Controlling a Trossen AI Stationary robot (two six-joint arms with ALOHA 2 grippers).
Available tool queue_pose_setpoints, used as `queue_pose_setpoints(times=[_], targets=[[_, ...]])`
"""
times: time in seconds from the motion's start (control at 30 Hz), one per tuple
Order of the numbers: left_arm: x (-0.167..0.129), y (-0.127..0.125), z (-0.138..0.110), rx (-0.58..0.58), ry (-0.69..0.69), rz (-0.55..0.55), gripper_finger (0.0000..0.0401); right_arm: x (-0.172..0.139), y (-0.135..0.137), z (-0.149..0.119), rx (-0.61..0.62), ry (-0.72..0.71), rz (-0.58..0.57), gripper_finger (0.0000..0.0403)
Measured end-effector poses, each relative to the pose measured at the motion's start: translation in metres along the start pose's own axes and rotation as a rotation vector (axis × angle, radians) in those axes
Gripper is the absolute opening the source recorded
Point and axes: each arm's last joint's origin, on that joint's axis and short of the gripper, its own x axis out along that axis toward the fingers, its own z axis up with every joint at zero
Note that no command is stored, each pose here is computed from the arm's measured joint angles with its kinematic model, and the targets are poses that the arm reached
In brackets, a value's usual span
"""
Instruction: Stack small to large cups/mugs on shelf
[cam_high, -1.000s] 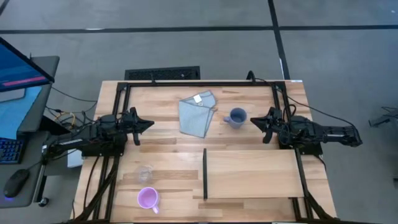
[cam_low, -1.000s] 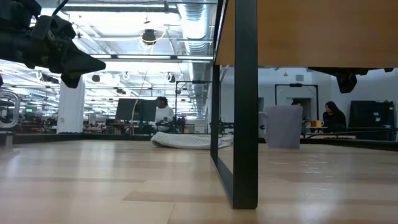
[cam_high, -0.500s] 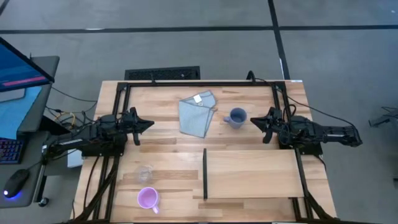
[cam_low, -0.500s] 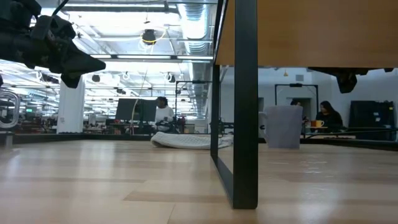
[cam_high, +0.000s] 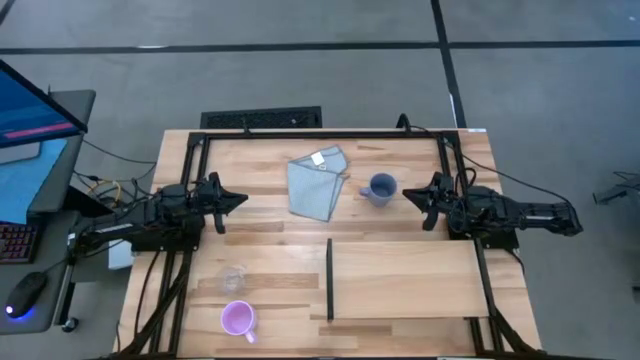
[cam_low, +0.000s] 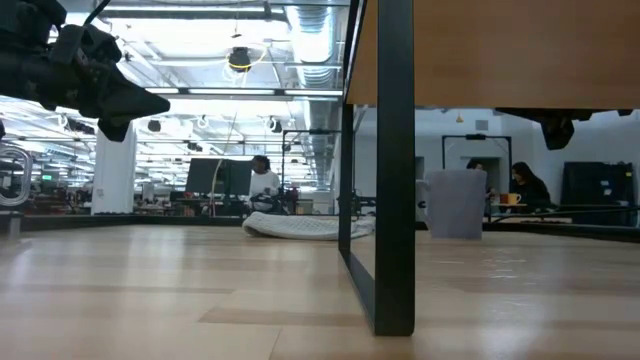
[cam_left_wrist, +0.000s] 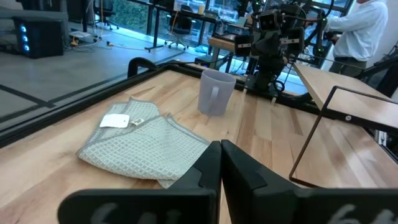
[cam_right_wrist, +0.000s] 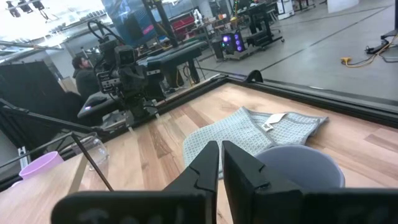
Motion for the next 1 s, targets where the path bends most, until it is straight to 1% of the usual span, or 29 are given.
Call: queue_pose_setpoints(times=[0.87, 0.93, 1.0], targets=[[0.0000, 0.0000, 0.0000, 0.000, 0.000, 0.000, 0.0000, 0.0000, -0.0001, 0.0001, -0.001, -0.002, -0.003, 0.0044], [0.0000, 0.0000, 0.0000, 0.000, 0.000, 0.000, 0.0000, 0.0001, -0.0022, 0.0013, -0.013, -0.030, -0.065, 0.0044], [0.0000, 0.0000, 0.0000, -0.001, 0.000, 0.000, 0.0000, 0.0002, -0.0044, 0.0032, 0.000, -0.066, -0.128, 0.0044]])
